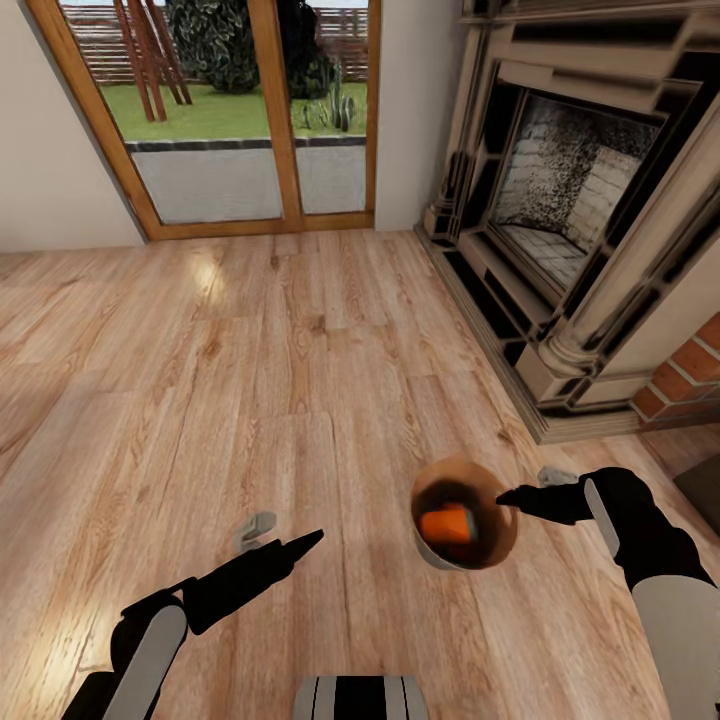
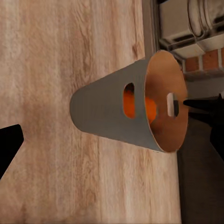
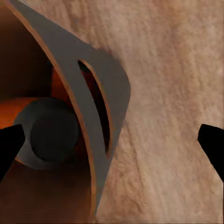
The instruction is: Put the three can of soda from the living room inside the tash can in the kitchen.
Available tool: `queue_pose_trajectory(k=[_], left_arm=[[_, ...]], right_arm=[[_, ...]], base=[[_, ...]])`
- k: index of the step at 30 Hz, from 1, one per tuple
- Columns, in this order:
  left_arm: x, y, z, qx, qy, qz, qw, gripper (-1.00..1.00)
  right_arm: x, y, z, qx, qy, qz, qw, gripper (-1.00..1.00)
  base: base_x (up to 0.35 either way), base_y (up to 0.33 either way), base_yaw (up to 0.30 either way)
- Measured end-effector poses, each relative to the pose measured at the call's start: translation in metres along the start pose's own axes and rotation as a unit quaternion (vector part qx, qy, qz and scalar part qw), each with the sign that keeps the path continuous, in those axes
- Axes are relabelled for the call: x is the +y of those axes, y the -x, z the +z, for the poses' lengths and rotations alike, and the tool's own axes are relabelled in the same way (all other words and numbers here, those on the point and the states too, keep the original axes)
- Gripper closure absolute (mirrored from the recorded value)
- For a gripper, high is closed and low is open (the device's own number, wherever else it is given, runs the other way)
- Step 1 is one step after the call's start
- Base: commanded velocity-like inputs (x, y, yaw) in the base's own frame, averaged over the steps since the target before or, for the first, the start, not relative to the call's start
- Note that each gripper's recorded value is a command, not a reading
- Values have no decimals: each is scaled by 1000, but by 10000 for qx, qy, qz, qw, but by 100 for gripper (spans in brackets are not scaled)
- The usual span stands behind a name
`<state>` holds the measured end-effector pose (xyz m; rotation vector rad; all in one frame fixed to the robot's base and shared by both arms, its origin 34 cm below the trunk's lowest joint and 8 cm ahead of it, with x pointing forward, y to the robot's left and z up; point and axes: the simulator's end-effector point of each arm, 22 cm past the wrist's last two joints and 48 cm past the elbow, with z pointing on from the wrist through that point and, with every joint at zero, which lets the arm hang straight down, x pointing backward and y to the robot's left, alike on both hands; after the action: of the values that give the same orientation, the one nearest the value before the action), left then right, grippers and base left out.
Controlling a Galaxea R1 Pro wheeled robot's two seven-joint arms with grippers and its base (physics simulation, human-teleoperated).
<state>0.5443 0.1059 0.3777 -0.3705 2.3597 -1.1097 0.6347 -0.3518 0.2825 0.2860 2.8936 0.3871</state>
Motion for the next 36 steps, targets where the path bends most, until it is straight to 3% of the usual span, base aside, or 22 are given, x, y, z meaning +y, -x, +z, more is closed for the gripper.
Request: queue_pose_trajectory(k=[9, 12, 15, 16, 17, 20, 24, 26, 29, 30, 36], left_arm=[[0, 0, 0, -7, -4, -7, 10000, -100], [13, -8, 3, 69, 142, -84, 9998, -100], [41, -22, 6, 174, 441, -266, 9985, -100], [87, -26, 1, 79, 1094, -476, 9928, -100], [105, -26, -4, 26, 1350, -580, 9891, -100], [136, -22, -18, -97, 1838, -731, 9802, -100], [173, -16, -49, -313, 2444, -929, 9647, -100], [182, -16, -57, -340, 2683, -952, 9580, -100], [203, -23, -76, -298, 3377, -1008, 9354, -100], [204, -26, -77, -262, 3492, -992, 9314, -100], [195, -32, -71, -230, 3586, -810, 9297, -100]], right_arm=[[2, -1, 0, -3, 14, -16, 10000, -100], [13, 23, -22, -461, 32, -281, 9985, -100], [20, 23, -48, -903, -23, -609, 9940, -100], [32, 18, -75, -1284, -50, -929, 9873, -100], [40, 17, -87, -1450, -39, -1065, 9837, -100], [47, 14, -99, -1650, -36, -1222, 9787, -100], [56, 30, -118, -2353, -14, -1609, 9585, -100], [58, 30, -122, -2488, -5, -1686, 9538, -100], [63, 31, -129, -2793, 24, -1870, 9418, -100], [64, 30, -131, -2844, 29, -1898, 9397, -100], [69, 30, -144, -3043, 51, -1980, 9318, -100]], base=[[0, 0, 0], [0, 0, 0], [0, 0, 0], [0, 0, 0], [0, 0, 0], [0, 0, 0], [0, 0, 0], [0, 0, 0], [0, 0, 0], [0, 0, 0], [0, 0, 0]])
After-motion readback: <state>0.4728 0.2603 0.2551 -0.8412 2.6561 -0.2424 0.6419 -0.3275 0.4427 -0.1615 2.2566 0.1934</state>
